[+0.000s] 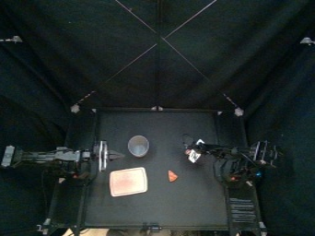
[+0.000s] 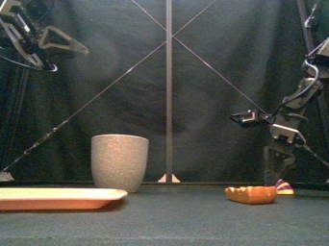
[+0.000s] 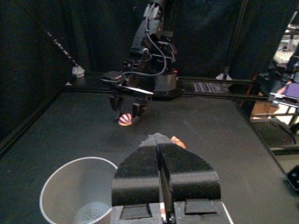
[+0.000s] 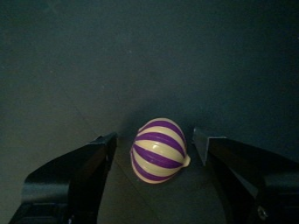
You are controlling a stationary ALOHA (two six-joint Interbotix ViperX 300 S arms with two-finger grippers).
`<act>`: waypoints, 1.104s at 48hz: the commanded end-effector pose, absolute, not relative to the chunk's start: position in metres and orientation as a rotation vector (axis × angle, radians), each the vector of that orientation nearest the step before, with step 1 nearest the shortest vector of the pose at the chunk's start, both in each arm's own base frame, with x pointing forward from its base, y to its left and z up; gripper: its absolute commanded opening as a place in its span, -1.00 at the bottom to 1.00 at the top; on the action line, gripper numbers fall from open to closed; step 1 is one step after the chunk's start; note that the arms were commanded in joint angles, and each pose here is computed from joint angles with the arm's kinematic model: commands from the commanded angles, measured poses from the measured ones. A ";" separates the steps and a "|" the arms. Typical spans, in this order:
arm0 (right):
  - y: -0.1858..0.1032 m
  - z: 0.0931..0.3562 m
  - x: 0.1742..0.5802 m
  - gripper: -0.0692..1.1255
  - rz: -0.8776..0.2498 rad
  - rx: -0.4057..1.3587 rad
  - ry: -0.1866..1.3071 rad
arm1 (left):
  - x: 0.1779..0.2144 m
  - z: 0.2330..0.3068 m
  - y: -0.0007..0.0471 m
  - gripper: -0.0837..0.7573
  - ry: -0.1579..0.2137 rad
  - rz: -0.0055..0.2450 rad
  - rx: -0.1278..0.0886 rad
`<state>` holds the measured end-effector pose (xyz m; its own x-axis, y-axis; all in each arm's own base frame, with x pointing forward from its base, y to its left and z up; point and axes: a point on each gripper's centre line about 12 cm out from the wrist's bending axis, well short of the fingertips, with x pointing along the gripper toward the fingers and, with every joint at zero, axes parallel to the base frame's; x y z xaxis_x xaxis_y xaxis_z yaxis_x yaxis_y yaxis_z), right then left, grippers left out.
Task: Pick the onion then place it on the pink plate
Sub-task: Pick the onion
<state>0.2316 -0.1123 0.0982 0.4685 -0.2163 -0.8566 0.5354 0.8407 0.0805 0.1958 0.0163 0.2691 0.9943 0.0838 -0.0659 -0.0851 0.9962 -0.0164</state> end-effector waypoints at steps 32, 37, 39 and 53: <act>-0.108 0.101 0.220 0.77 -0.478 0.396 1.028 | 0.1955 0.2664 0.0167 -0.26 0.068 0.088 -0.030; -0.107 0.100 0.220 0.76 -0.478 0.396 1.028 | 0.1955 0.2664 0.0167 -0.26 0.068 0.088 -0.030; -0.108 0.100 0.221 0.74 -0.478 0.395 1.026 | 0.1954 0.2659 0.0167 -0.26 0.068 0.088 -0.031; -0.110 0.100 0.224 0.41 -0.482 0.391 1.005 | 0.1947 0.2628 0.0164 -0.26 0.075 0.087 -0.032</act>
